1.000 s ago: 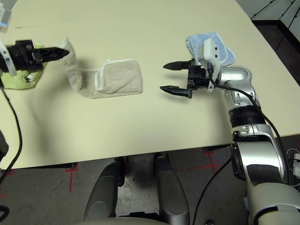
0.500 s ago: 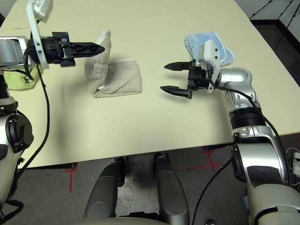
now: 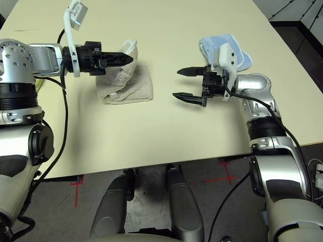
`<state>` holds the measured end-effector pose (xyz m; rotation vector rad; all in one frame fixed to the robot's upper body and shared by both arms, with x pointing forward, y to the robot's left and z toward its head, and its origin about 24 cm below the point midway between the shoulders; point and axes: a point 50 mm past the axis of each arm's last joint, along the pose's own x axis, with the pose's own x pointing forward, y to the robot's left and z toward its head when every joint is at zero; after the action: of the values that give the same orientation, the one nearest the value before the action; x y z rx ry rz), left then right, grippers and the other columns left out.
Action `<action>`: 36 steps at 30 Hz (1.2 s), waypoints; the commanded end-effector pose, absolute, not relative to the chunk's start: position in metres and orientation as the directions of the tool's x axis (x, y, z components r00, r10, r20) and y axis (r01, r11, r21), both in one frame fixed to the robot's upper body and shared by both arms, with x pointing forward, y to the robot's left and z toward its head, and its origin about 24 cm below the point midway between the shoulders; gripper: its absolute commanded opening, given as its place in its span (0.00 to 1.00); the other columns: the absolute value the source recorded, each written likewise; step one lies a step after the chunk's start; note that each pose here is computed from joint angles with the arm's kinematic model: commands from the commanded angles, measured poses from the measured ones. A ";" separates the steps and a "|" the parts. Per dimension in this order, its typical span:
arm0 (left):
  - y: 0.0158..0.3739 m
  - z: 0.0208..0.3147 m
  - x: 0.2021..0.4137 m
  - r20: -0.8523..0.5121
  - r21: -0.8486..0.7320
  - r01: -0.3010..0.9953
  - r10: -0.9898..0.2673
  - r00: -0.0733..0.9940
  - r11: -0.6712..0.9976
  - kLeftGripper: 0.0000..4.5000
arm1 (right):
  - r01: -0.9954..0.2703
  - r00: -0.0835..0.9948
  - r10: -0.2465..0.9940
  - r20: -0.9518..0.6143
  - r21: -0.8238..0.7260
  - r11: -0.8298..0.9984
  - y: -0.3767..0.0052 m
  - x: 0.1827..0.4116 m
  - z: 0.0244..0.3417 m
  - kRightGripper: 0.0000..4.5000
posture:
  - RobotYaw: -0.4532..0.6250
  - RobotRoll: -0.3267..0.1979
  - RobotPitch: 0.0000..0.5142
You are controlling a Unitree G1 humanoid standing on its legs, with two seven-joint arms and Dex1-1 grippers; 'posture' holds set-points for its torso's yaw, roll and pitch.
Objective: Fold the towel and set it aside.
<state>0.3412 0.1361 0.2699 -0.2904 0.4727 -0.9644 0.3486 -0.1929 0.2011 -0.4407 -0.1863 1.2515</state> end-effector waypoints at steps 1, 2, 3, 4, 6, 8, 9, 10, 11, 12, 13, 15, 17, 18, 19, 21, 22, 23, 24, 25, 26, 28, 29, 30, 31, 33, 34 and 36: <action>0.135 0.256 0.339 -0.324 -0.412 0.702 -0.813 0.483 0.581 0.01 | -0.870 0.319 0.941 -0.116 -0.430 0.242 -0.196 0.346 0.201 1.00 | 0.44 0.62 0.47; 0.136 0.252 0.338 -0.335 -0.405 0.701 -0.809 0.483 0.587 0.01 | -0.870 0.319 0.941 -0.116 -0.430 0.242 -0.196 0.346 0.201 1.00 | 0.44 0.62 0.47; 0.136 0.249 0.338 -0.349 -0.396 0.699 -0.802 0.485 0.595 0.06 | -0.870 0.319 0.941 -0.117 -0.430 0.242 -0.196 0.346 0.201 1.00 | 0.44 0.62 0.47; 0.137 0.246 0.338 -0.362 -0.386 0.693 -0.791 0.493 0.609 0.11 | -0.870 0.319 0.940 -0.117 -0.431 0.241 -0.196 0.346 0.201 1.00 | 0.44 0.62 0.47; 0.138 0.241 0.340 -0.378 -0.368 0.686 -0.775 0.506 0.627 0.24 | -0.870 0.319 0.940 -0.118 -0.431 0.241 -0.196 0.346 0.201 1.00 | 0.44 0.62 0.47; 0.136 0.238 0.341 -0.376 -0.358 0.685 -0.769 0.517 0.635 0.41 | -0.870 0.319 0.940 -0.119 -0.431 0.240 -0.196 0.346 0.201 1.00 | 0.44 0.62 0.48; 0.135 0.238 0.341 -0.371 -0.357 0.686 -0.770 0.519 0.634 0.49 | -0.870 0.319 0.940 -0.120 -0.431 0.240 -0.196 0.346 0.201 1.00 | 0.44 0.62 0.48; 0.133 0.239 0.341 -0.359 -0.363 0.691 -0.778 0.515 0.625 0.58 | -0.870 0.319 0.940 -0.120 -0.431 0.240 -0.196 0.346 0.201 1.00 | 0.44 0.62 0.48; 0.131 0.240 0.341 -0.349 -0.367 0.695 -0.784 0.514 0.618 0.65 | -0.870 0.320 0.940 -0.121 -0.431 0.240 -0.196 0.346 0.201 1.00 | 0.44 0.62 0.48; 0.128 0.242 0.341 -0.332 -0.373 0.700 -0.792 0.512 0.609 0.74 | -0.869 0.320 0.939 -0.121 -0.431 0.241 -0.196 0.346 0.201 1.00 | 0.44 0.62 0.48; 0.125 0.244 0.341 -0.314 -0.385 0.704 -0.802 0.508 0.597 0.82 | -0.869 0.321 0.939 -0.122 -0.432 0.241 -0.197 0.346 0.201 1.00 | 0.44 0.62 0.48; 0.120 0.249 0.340 -0.282 -0.411 0.711 -0.821 0.496 0.570 0.99 | -0.868 0.323 0.938 -0.122 -0.432 0.243 -0.197 0.346 0.201 1.00 | 0.44 0.62 0.48; 0.115 0.254 0.339 -0.244 -0.441 0.721 -0.845 0.477 0.534 0.99 | -0.867 0.325 0.938 -0.122 -0.433 0.244 -0.197 0.347 0.201 1.00 | 0.44 0.62 0.48; 0.113 0.256 0.338 -0.232 -0.447 0.726 -0.852 0.470 0.523 0.99 | -0.867 0.326 0.938 -0.122 -0.434 0.245 -0.197 0.347 0.202 1.00 | 0.44 0.62 0.48; 0.112 0.258 0.338 -0.220 -0.452 0.731 -0.858 0.463 0.511 0.99 | -0.867 0.326 0.937 -0.121 -0.435 0.246 -0.197 0.347 0.202 1.00 | 0.44 0.62 0.48; 0.108 0.265 0.336 -0.166 -0.475 0.745 -0.878 0.448 0.469 0.99 | -0.865 0.327 0.938 -0.119 -0.436 0.246 -0.196 0.348 0.203 1.00 | 0.44 0.62 0.48; 0.107 0.270 0.336 -0.142 -0.477 0.753 -0.885 0.443 0.453 0.99 | -0.865 0.326 0.938 -0.117 -0.437 0.246 -0.196 0.348 0.204 1.00 | 0.44 0.62 0.48; 0.107 0.273 0.335 -0.122 -0.467 0.764 -0.888 0.443 0.445 0.99 | -0.866 0.323 0.939 -0.115 -0.437 0.245 -0.195 0.348 0.204 1.00 | 0.44 0.62 0.48; 0.109 0.277 0.335 -0.089 -0.424 0.791 -0.889 0.448 0.441 0.99 | -0.867 0.318 0.942 -0.110 -0.435 0.242 -0.194 0.348 0.205 1.00 | 0.44 0.62 0.48; 0.114 0.282 0.334 -0.044 -0.367 0.827 -0.896 0.443 0.427 0.99 | -0.869 0.311 0.945 -0.096 -0.431 0.242 -0.193 0.349 0.207 1.00 | 0.44 0.62 0.48; 0.120 0.284 0.334 -0.022 -0.301 0.856 -0.900 0.434 0.420 0.99 | -0.871 0.305 0.949 -0.081 -0.426 0.244 -0.191 0.349 0.209 1.00 | 0.44 0.62 0.48; 0.135 0.281 0.334 -0.012 -0.159 0.899 -0.911 0.412 0.409 0.99 | -0.874 0.291 0.955 -0.056 -0.421 0.242 -0.187 0.350 0.211 1.00 | 0.44 0.62 0.48; 0.144 0.277 0.335 -0.035 -0.107 0.906 -0.912 0.409 0.410 0.99 | -0.876 0.285 0.957 -0.045 -0.419 0.241 -0.184 0.350 0.212 1.00 | 0.45 0.62 0.49; 0.153 0.273 0.335 -0.053 -0.049 0.918 -0.919 0.391 0.394 0.99 | -0.878 0.278 0.960 -0.030 -0.412 0.242 -0.182 0.350 0.214 1.00 | 0.45 0.62 0.49; 0.161 0.269 0.336 -0.074 -0.006 0.925 -0.923 0.378 0.379 0.99 | -0.881 0.273 0.962 -0.020 -0.407 0.242 -0.180 0.351 0.214 1.00 | 0.45 0.62 0.49; 0.175 0.262 0.339 -0.125 0.094 0.928 -0.920 0.371 0.361 0.99 | -0.887 0.262 0.965 -0.013 -0.397 0.236 -0.178 0.351 0.215 1.00 | 0.45 0.62 0.49; 0.181 0.259 0.341 -0.150 0.151 0.927 -0.919 0.364 0.342 0.99 | -0.892 0.256 0.967 -0.012 -0.389 0.231 -0.176 0.351 0.214 1.00 | 0.46 0.62 0.49; 0.188 0.255 0.343 -0.175 0.222 0.929 -0.925 0.337 0.296 1.00 | -0.898 0.249 0.968 -0.012 -0.378 0.226 -0.175 0.350 0.213 0.92 | 0.45 0.62 0.49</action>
<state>0.3431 0.1841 0.2604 0.2146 0.0268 -1.1899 0.3521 -0.1753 0.2102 -0.3409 -0.2343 1.2904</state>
